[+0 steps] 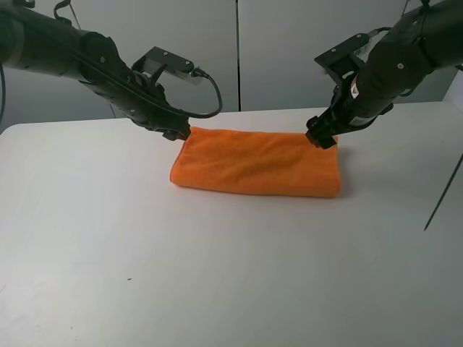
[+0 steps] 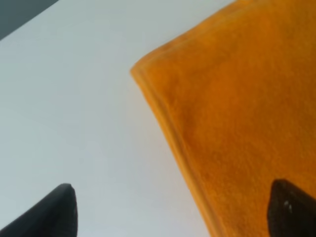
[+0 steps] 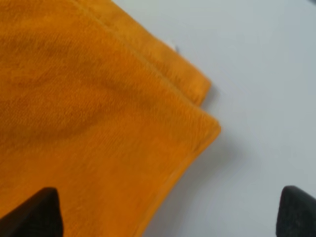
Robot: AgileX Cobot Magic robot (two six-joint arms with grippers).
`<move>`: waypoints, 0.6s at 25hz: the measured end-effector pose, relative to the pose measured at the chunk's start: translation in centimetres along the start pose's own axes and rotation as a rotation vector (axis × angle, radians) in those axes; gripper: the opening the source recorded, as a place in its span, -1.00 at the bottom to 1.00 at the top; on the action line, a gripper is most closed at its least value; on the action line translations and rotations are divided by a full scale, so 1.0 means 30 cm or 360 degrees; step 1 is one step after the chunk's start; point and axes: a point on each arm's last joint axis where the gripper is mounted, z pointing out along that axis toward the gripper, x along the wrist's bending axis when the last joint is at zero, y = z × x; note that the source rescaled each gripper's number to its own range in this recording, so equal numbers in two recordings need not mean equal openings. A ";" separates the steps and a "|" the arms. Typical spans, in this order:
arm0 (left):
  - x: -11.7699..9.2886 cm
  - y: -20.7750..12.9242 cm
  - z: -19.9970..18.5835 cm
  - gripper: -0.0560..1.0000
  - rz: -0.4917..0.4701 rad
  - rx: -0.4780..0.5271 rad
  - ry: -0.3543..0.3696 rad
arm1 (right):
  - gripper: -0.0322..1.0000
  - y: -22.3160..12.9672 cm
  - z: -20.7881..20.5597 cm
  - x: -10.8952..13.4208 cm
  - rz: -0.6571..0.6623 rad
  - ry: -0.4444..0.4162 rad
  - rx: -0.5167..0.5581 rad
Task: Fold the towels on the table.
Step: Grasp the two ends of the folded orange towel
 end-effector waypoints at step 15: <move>0.038 -0.056 0.138 0.97 -0.0315 0.0155 -0.0067 | 0.87 -0.022 0.052 0.019 0.0389 0.0431 0.0274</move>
